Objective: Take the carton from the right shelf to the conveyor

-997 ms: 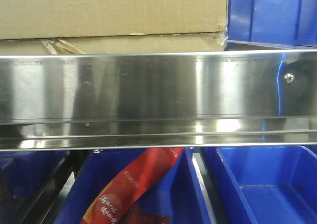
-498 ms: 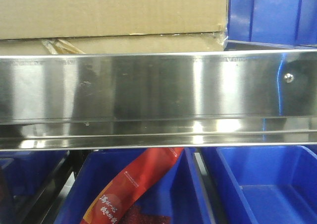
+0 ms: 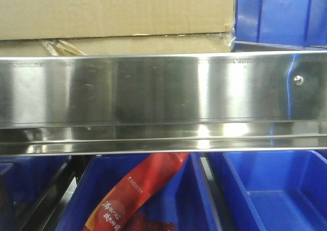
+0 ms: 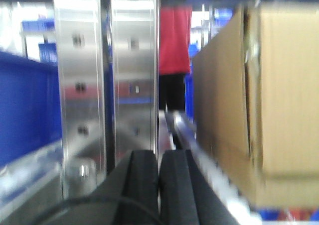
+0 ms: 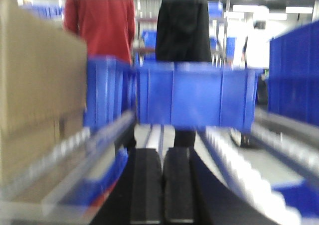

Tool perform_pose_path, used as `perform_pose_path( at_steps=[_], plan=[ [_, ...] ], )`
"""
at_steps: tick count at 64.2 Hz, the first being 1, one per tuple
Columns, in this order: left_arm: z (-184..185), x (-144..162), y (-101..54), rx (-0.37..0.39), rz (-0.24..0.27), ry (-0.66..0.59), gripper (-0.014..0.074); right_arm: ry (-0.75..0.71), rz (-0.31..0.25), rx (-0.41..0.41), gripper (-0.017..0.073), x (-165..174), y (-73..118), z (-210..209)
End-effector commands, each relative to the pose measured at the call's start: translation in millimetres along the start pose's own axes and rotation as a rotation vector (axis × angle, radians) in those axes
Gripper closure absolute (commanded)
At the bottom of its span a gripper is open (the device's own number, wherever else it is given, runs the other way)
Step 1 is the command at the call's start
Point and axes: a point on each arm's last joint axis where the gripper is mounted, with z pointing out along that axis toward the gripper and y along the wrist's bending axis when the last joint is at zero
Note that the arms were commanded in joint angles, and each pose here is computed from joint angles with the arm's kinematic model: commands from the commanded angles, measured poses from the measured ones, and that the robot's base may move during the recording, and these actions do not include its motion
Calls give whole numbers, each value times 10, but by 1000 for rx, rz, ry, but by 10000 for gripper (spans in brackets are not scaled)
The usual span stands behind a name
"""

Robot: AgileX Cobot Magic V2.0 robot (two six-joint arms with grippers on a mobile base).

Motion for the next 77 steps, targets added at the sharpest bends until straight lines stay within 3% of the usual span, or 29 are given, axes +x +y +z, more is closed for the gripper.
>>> perform_pose_path(
  at_steps=[1, 9, 16, 20, 25, 36, 41, 48, 54, 66, 70, 77],
  plan=[
    [-13, -324, 8, -2, 21, -75, 579, -78, 2, -7, 625, -346, 8, -37],
    [-19, -788, 30, -11, 65, -29, 517, -55, 0, -25, 625, -789, 29, -77],
    [35, -1189, 51, -18, 66, 37, 365, -46, -1, -32, 592, -1117, 38, -20],
    [116, -1333, 59, -18, 65, 93, 288, -42, -1, -32, 508, -1238, 40, 48],
    [226, -1507, 65, -16, 54, 155, 206, -38, -1, -32, 333, -1388, 42, 148],
    [347, -1757, 44, 25, 20, 105, 158, 27, -1, -32, -22, -1452, 45, 404],
    [394, -1817, 19, 71, 3, 105, 159, 55, 3, -33, -10, -1451, 46, 505],
    [493, -1891, -42, 170, 12, 143, 159, 66, 70, -62, -10, -1538, 75, 621],
    [672, -1932, -157, 292, 67, 218, 159, 113, 90, -131, -10, -1634, 147, 781],
    [1119, -2026, -525, 489, 85, 336, 159, 186, 96, -351, -10, -1805, 471, 1164],
    [1267, -2088, -641, 522, 85, 366, 159, 226, 97, -427, -10, -1851, 633, 1309],
    [1596, -2191, -772, 485, 5, 443, 159, 346, 73, -499, -10, -1890, 870, 1608]
  ],
)
